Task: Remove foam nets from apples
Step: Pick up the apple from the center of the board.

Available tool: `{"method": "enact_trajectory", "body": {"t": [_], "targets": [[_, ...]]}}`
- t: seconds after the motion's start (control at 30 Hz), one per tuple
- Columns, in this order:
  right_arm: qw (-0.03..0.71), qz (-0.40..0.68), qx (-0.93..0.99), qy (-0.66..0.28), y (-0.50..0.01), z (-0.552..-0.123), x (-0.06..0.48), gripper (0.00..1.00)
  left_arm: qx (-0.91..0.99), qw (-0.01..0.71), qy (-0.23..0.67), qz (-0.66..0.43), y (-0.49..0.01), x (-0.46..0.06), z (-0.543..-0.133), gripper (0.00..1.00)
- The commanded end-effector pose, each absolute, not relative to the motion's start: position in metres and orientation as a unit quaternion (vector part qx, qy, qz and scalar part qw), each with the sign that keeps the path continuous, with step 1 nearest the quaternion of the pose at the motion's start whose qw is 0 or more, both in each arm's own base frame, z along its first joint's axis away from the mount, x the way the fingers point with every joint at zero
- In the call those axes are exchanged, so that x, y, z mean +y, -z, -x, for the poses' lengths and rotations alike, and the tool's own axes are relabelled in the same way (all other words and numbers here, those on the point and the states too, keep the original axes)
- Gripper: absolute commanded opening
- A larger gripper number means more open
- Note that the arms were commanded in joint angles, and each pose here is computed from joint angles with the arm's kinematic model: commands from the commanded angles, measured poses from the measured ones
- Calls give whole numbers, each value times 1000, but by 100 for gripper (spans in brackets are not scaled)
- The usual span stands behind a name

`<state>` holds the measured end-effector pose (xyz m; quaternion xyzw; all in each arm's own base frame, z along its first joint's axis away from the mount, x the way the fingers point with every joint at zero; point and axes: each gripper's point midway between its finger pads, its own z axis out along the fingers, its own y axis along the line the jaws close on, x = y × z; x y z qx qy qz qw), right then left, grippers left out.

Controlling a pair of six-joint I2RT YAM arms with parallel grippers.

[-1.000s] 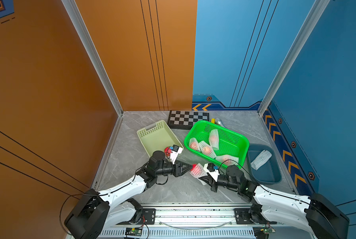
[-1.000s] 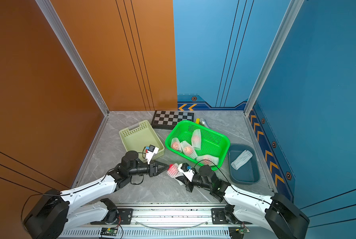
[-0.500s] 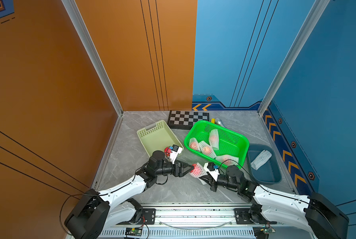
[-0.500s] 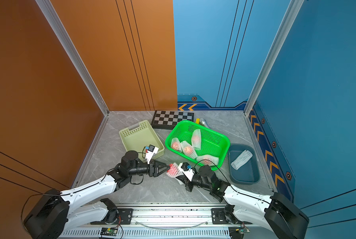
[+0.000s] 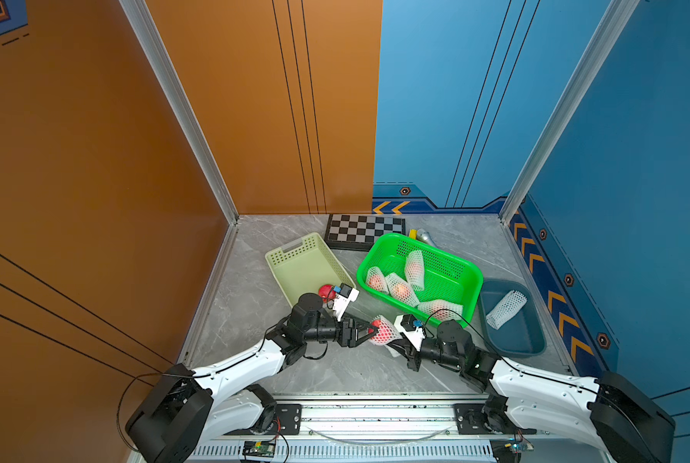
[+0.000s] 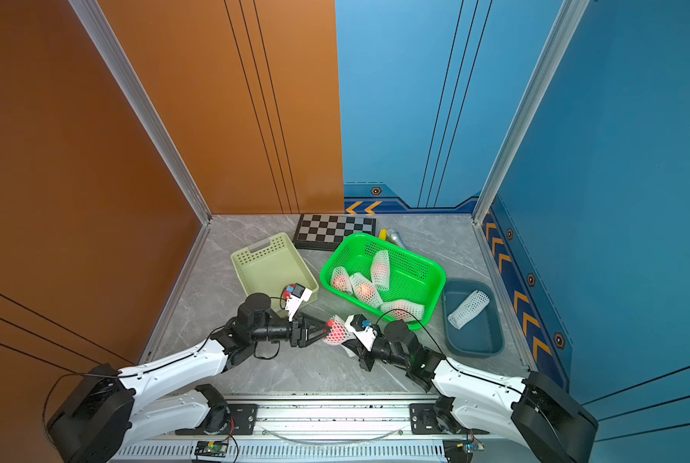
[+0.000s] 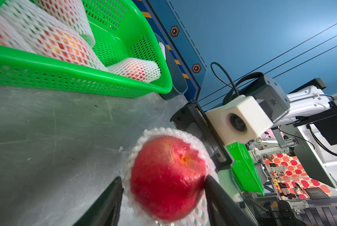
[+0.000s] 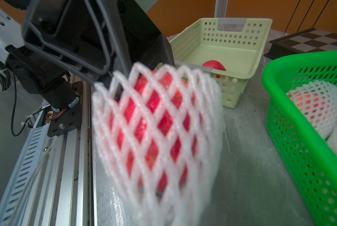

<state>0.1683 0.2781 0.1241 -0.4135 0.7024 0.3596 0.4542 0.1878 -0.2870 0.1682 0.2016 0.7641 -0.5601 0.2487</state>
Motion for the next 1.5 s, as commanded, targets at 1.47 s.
{"method": "enact_trajectory", "body": {"t": [1.47], "targets": [[357, 330, 814, -318, -70, -169, 256, 0, 846, 235, 456, -146, -95, -271, -216, 73]]}}
